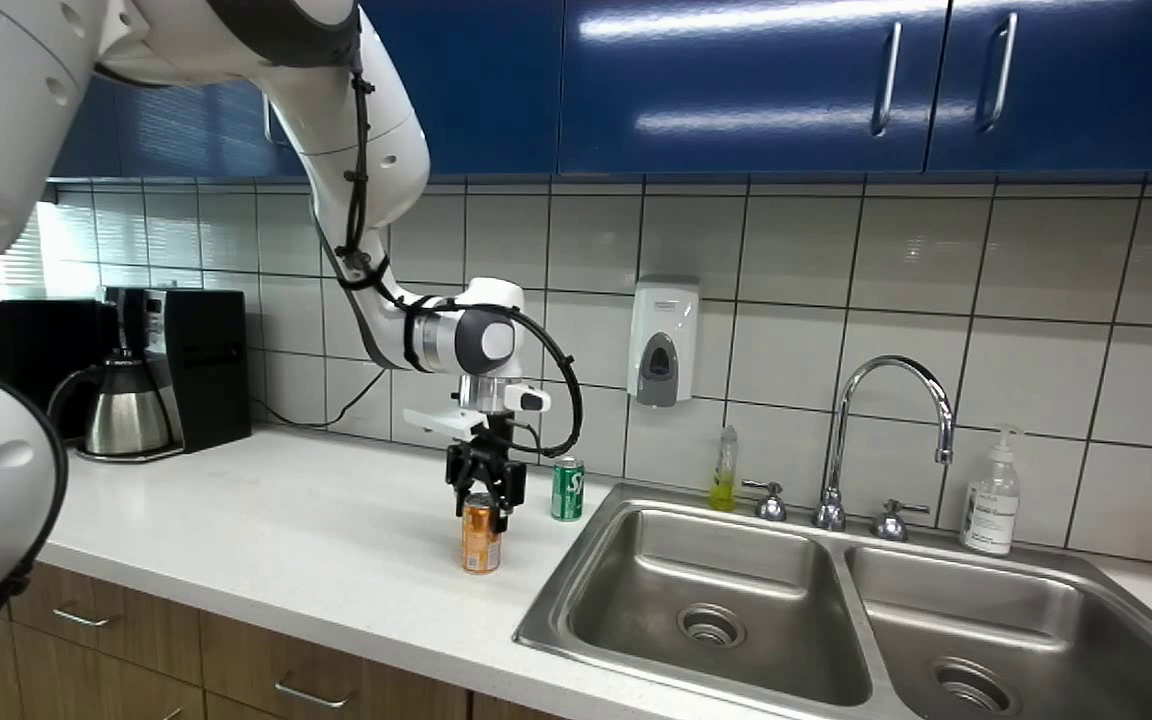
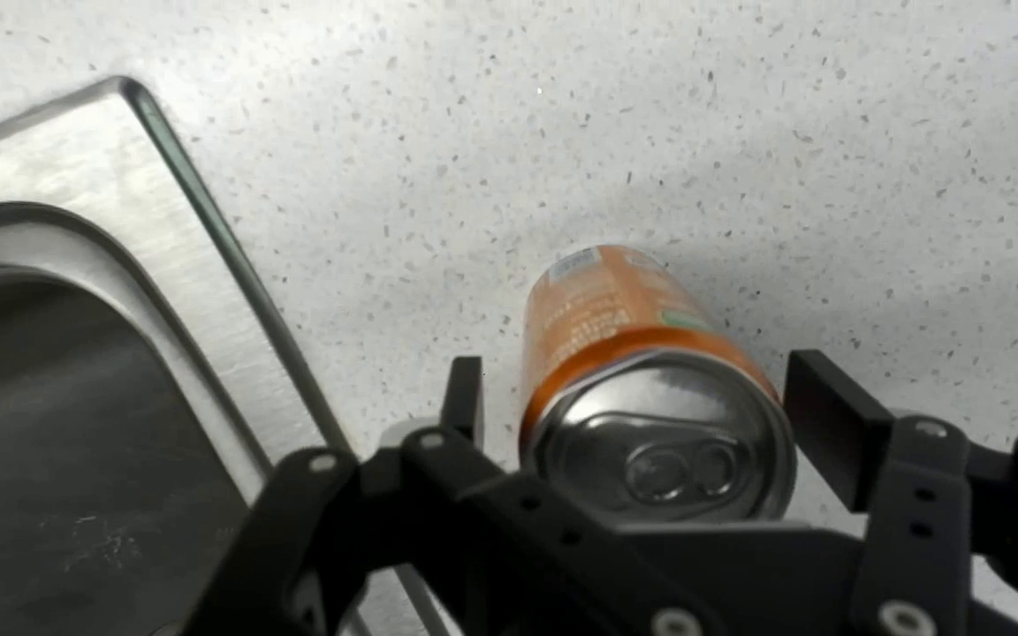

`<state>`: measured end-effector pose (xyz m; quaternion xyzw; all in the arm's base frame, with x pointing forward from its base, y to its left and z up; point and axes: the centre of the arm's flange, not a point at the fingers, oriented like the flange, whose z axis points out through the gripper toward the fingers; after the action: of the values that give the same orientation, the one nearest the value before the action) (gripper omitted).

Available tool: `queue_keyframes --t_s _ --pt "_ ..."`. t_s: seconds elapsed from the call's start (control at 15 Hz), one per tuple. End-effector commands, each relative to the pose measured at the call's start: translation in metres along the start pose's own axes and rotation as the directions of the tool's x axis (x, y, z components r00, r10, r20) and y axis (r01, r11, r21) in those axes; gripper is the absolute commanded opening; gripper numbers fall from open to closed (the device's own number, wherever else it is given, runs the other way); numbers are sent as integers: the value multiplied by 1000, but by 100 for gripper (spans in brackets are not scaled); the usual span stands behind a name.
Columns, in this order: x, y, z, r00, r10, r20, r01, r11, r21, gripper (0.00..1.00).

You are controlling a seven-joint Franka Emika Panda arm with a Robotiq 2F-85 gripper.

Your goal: Remove the can from the sink

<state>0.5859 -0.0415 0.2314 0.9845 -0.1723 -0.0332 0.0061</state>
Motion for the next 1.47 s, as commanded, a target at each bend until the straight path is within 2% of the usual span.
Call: queue_keyframes --t_s 0.0,0.87,1.4 --pt "-13 3 -11 1000 -5 -16 5 1000 -2 100" --pt "-25 5 -70 996 -12 -83 14 1000 22 100" --pt "-66 16 -94 998 -11 -61 13 999 35 100"
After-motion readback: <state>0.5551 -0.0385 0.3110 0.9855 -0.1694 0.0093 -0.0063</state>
